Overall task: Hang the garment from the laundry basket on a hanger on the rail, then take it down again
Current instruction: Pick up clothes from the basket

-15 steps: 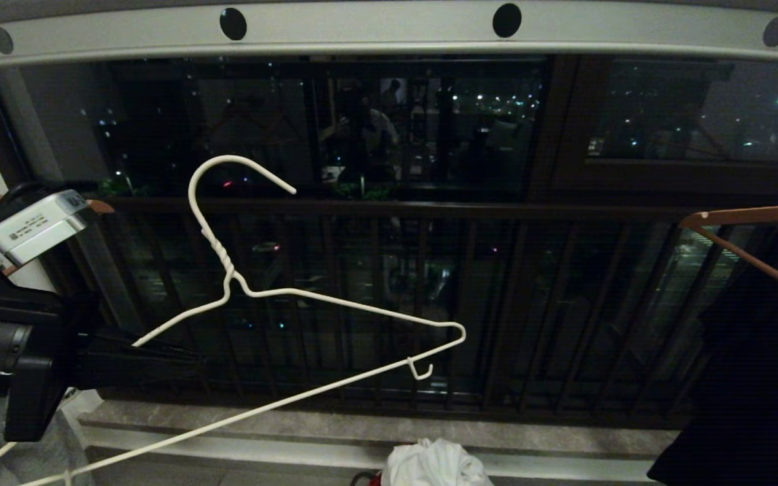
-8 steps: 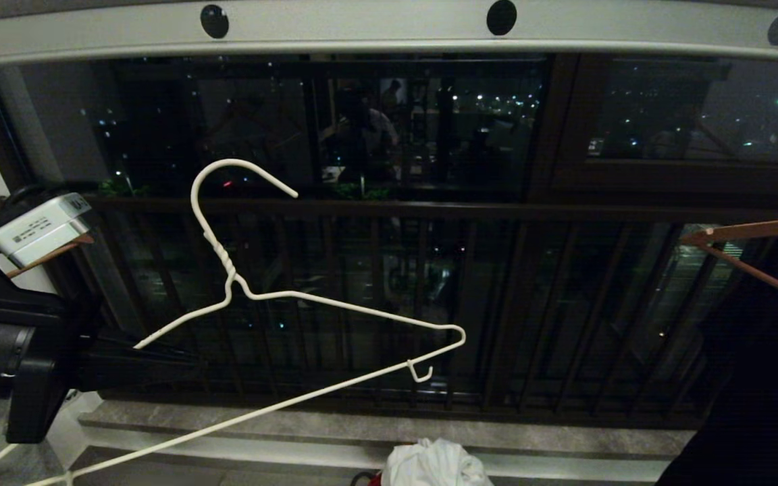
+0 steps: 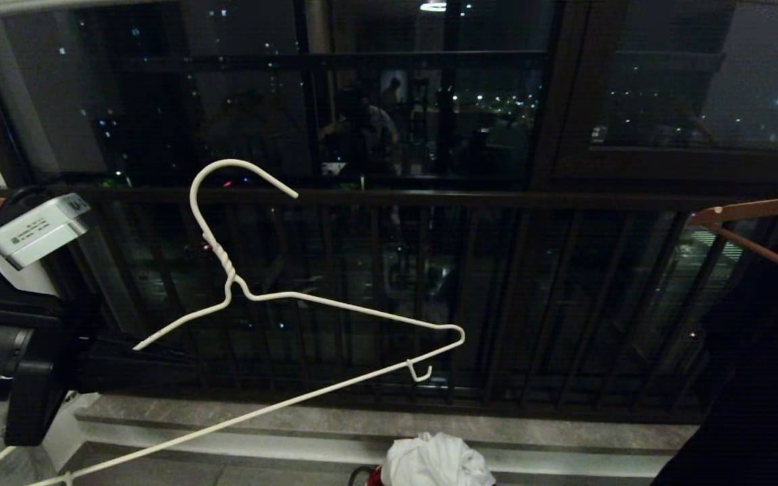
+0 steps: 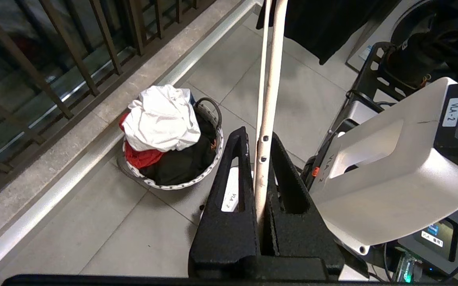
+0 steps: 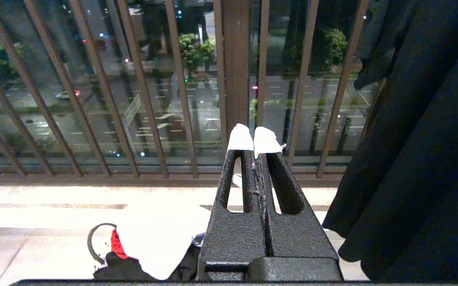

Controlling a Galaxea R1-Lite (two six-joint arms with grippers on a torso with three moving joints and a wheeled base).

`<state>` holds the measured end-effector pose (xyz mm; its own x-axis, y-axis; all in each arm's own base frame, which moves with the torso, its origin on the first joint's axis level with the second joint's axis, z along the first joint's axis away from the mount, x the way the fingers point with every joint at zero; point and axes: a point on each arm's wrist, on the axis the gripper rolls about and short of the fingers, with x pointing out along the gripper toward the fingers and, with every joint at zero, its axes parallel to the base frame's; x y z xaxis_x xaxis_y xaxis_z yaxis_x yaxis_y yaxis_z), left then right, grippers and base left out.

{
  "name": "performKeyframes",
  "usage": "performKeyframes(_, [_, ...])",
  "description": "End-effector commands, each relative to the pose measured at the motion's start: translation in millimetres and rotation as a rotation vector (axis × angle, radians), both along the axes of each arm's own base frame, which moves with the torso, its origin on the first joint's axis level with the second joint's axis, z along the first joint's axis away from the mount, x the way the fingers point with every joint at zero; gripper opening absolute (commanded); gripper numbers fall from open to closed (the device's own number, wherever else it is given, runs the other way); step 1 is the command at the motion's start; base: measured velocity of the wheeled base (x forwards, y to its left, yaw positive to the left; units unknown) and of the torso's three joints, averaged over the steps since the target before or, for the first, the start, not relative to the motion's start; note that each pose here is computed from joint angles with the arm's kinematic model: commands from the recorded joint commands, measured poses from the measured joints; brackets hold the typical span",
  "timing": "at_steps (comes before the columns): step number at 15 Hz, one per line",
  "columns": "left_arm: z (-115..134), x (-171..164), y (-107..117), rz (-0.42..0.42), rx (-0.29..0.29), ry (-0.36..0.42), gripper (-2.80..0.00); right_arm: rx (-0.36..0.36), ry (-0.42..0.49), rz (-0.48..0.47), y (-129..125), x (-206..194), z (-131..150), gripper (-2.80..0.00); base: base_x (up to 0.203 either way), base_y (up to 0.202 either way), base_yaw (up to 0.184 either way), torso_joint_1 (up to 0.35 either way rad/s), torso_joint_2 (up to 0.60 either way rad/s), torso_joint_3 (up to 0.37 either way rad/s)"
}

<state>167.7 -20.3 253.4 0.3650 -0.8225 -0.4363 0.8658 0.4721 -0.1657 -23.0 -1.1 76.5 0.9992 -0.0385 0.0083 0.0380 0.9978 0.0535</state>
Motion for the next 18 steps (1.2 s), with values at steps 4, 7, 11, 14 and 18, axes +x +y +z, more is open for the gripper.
performKeyframes(4, [-0.4, -5.3, -0.2, -0.019, 0.006, -0.027, -2.8, -0.003, 0.001, 0.0, 0.0, 0.1, 0.1, -2.8, 0.0, 0.0, 0.0, -0.141, 0.32, 0.169])
performKeyframes(7, [0.1, -6.9, -0.4, -0.021, 0.007, -0.033, -2.8, -0.001, 0.001, 0.0, 0.0, 0.1, 0.1, -2.8, 0.0, 0.0, 0.0, -0.15, 0.33, 0.179])
performKeyframes(11, [0.2, -6.9, -0.1, -0.02, 0.007, -0.034, -2.8, -0.003, 0.001, 0.0, 0.0, 0.1, 0.1, -2.8, 0.0, 0.0, 0.0, -0.159, 0.35, 0.193])
performKeyframes(14, [0.2, -6.9, -0.1, -0.02, 0.007, -0.034, -2.8, -0.003, -0.001, 0.0, 0.0, 0.1, 0.2, -2.8, 0.0, 0.0, 0.0, -0.175, 0.4, 0.224])
performKeyframes(18, [-0.2, -6.0, -0.1, -0.02, 0.007, -0.032, -2.8, -0.001, -0.001, 0.0, 0.0, 0.1, 0.2, -2.8, 0.0, 0.0, 0.0, -0.235, 0.53, 0.3])
